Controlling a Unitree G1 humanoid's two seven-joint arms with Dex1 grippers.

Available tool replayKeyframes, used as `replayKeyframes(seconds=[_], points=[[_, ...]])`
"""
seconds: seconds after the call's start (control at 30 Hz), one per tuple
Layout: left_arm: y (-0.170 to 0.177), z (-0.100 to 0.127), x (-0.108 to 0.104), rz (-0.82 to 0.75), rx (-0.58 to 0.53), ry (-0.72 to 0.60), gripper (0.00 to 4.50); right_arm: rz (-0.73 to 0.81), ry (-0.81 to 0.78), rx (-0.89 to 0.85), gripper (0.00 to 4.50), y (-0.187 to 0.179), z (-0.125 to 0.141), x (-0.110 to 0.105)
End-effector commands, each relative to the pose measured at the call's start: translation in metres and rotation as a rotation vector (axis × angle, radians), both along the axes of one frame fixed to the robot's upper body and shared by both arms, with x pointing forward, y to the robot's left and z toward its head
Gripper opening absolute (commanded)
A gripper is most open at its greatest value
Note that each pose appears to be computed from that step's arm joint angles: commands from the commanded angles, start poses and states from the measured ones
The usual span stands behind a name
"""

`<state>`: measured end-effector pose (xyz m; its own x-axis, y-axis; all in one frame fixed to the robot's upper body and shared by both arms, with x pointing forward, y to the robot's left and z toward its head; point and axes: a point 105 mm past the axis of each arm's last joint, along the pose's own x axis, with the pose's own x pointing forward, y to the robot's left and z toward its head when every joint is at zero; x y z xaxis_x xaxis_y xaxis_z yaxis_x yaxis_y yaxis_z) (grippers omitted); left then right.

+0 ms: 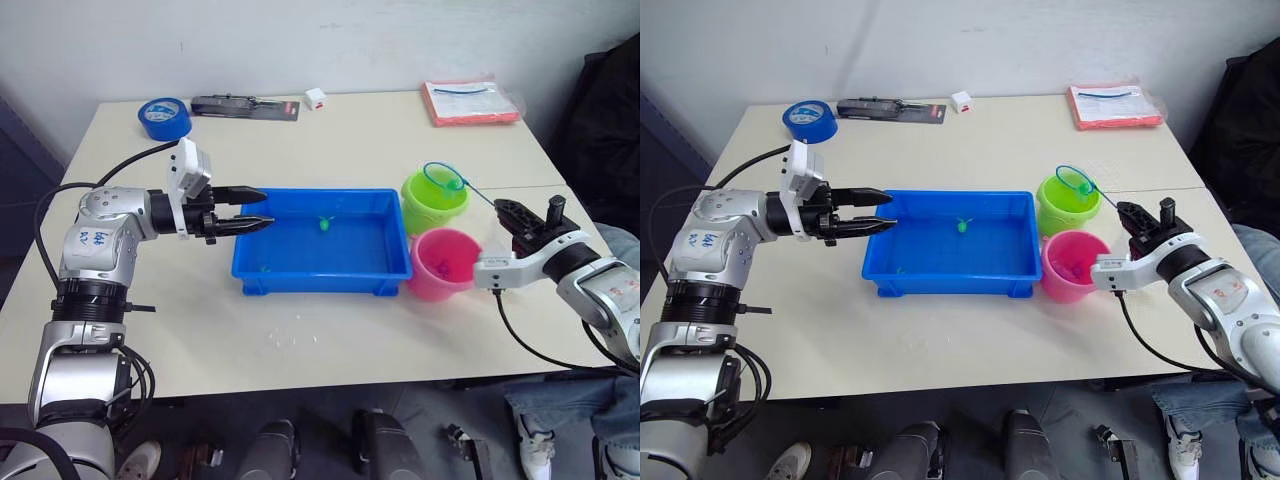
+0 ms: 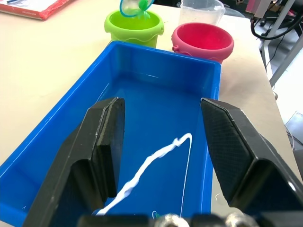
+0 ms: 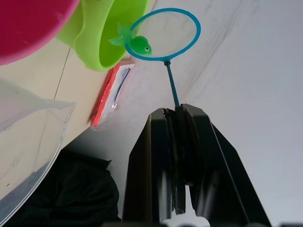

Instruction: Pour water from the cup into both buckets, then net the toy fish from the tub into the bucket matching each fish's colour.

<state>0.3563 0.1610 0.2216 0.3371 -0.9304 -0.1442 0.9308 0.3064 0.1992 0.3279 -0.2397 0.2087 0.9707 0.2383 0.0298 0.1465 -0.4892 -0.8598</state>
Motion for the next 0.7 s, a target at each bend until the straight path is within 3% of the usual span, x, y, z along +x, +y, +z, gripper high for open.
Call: replayKeyframes(seconds=[0.03,0.7], points=[[0.0003,0.0072,-0.0024,-0.006,-0.002,-0.035,2.79,-0.001,-0.106,-0.021,0.80,-0.0008,0.0208,-0.0006],[0.0007,0.0073,-0.0015,0.003,-0.004,-0.037,2.79,0.024,-0.151,-0.194,0.80,0.0002,0.0181,0.0058]])
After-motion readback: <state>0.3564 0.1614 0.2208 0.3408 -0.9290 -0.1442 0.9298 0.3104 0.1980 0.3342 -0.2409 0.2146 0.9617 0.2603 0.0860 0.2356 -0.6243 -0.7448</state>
